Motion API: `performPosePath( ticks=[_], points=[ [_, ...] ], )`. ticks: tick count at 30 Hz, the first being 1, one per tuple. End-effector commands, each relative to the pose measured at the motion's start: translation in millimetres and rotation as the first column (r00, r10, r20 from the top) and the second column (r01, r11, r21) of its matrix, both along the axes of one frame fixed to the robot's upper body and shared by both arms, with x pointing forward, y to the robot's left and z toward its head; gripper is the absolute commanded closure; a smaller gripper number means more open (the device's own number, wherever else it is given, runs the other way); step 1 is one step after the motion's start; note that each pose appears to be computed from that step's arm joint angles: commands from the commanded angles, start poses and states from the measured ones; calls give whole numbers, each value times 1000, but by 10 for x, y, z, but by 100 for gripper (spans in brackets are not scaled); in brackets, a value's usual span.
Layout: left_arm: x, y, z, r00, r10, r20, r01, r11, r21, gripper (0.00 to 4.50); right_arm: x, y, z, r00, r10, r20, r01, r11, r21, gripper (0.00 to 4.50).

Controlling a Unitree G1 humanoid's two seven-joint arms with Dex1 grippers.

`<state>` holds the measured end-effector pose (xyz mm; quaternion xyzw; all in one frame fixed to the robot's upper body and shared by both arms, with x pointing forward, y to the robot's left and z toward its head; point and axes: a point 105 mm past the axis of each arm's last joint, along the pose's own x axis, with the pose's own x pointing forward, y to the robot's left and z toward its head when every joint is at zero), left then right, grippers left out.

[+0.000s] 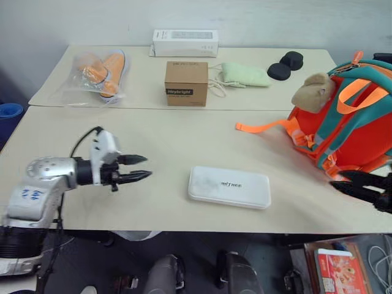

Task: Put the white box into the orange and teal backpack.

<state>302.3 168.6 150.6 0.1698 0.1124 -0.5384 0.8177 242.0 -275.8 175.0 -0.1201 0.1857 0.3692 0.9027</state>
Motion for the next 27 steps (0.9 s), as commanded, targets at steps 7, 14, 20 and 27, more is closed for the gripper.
performPosePath(
  ticks=[7,14,20,27],
  points=[
    [136,-441,-78,984,-180,15,179,983,50,447,219,237,-295,979,186,-83,-193,978,-84,450],
    [233,-713,-263,979,-203,22,200,975,96,447,489,477,-390,974,219,-58,-224,970,-94,450],
    [124,-865,-329,969,-248,8,247,966,78,447,587,557,-479,966,248,-74,-256,959,-120,450],
    [46,-856,-298,966,-257,-9,257,965,54,447,668,573,-444,969,243,-47,-247,964,-102,450]
  ],
)
